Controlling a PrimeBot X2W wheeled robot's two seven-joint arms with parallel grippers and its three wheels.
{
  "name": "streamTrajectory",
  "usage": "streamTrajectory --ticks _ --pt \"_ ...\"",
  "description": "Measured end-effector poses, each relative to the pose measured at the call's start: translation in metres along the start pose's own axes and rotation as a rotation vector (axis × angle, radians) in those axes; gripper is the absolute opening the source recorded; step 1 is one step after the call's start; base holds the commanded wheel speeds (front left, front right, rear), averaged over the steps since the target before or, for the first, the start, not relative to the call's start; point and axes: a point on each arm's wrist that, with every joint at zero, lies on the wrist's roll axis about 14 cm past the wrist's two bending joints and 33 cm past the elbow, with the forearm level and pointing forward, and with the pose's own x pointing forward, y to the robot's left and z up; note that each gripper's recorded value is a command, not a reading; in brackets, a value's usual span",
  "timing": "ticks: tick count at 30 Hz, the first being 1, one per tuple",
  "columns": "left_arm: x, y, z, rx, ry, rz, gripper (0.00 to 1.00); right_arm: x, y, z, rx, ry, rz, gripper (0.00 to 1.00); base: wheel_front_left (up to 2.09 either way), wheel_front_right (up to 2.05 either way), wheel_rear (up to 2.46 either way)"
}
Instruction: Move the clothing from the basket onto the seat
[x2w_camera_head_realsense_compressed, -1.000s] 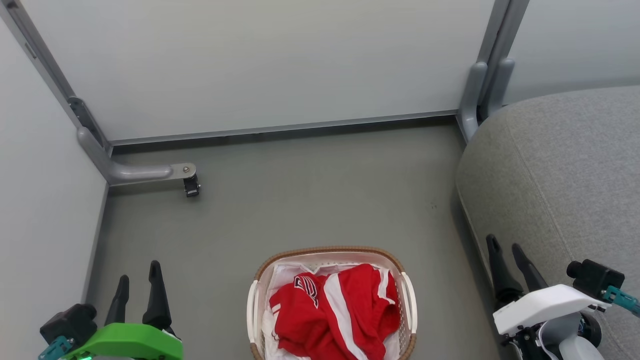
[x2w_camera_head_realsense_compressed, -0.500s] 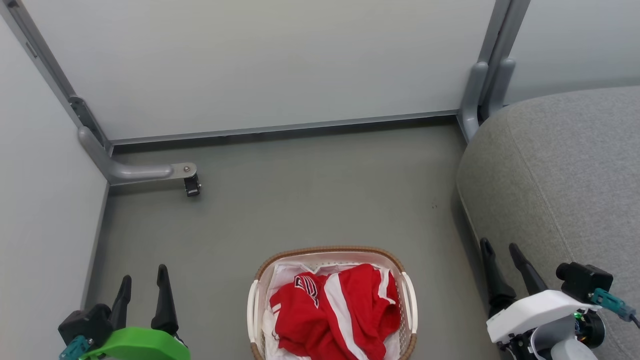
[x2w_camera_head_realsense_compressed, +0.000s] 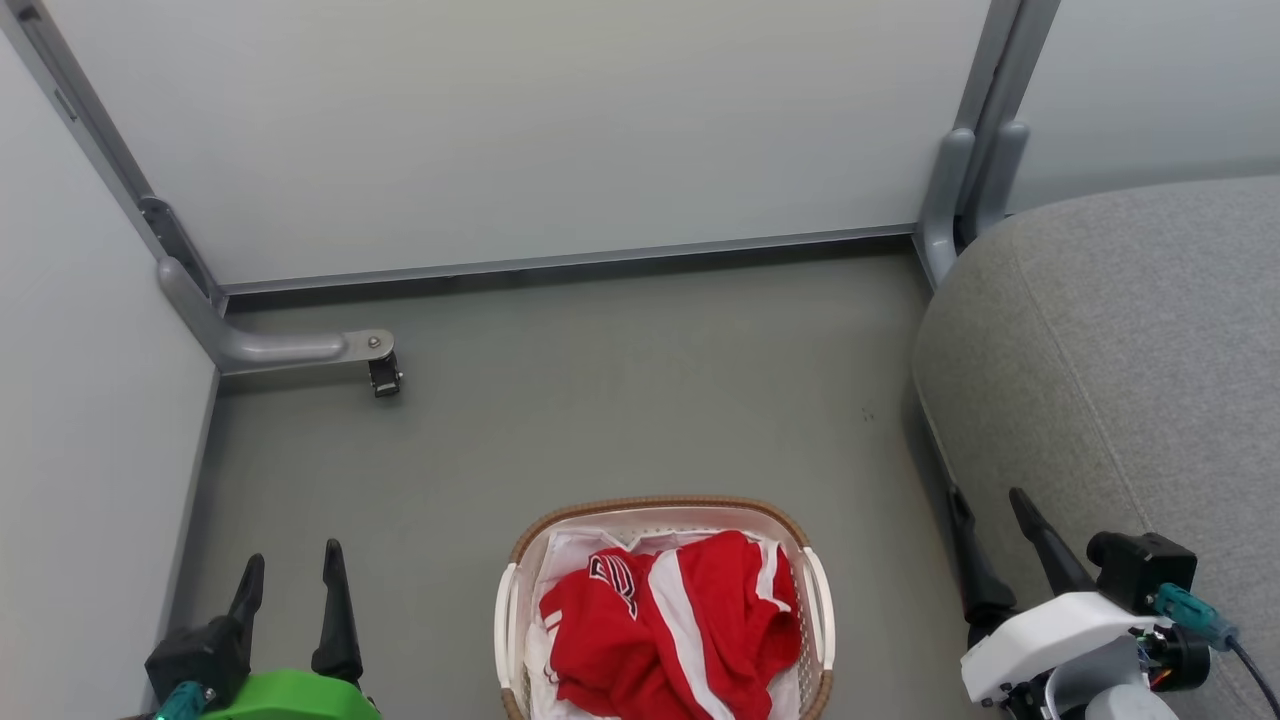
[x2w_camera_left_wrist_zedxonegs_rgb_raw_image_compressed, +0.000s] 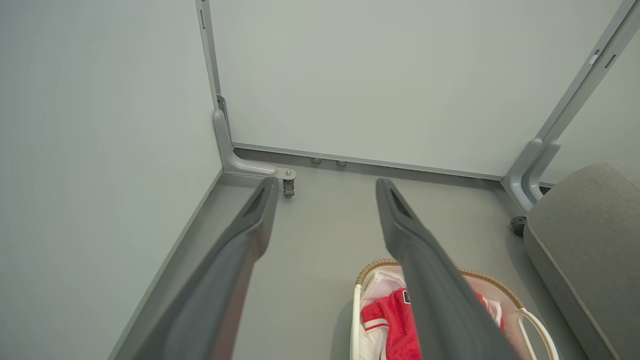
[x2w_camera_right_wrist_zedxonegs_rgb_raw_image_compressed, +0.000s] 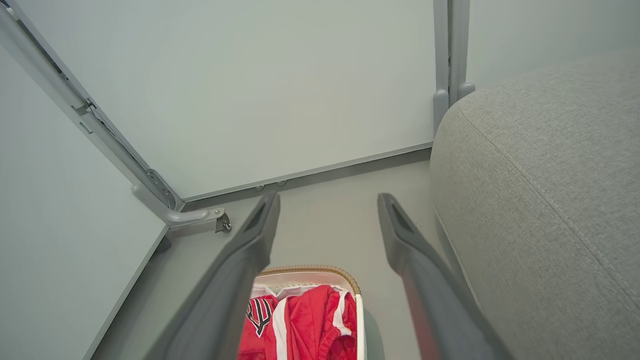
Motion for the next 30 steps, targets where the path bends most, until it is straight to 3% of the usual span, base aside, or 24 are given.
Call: streamTrajectory --ticks 30 --pt "-0.014 -0.008 -0.008 0.168 -0.013 -0.026 1.0 -0.008 0.01 -0.016 -0.198 0.025 0.052 1.0 0.0 0.0 0.0"
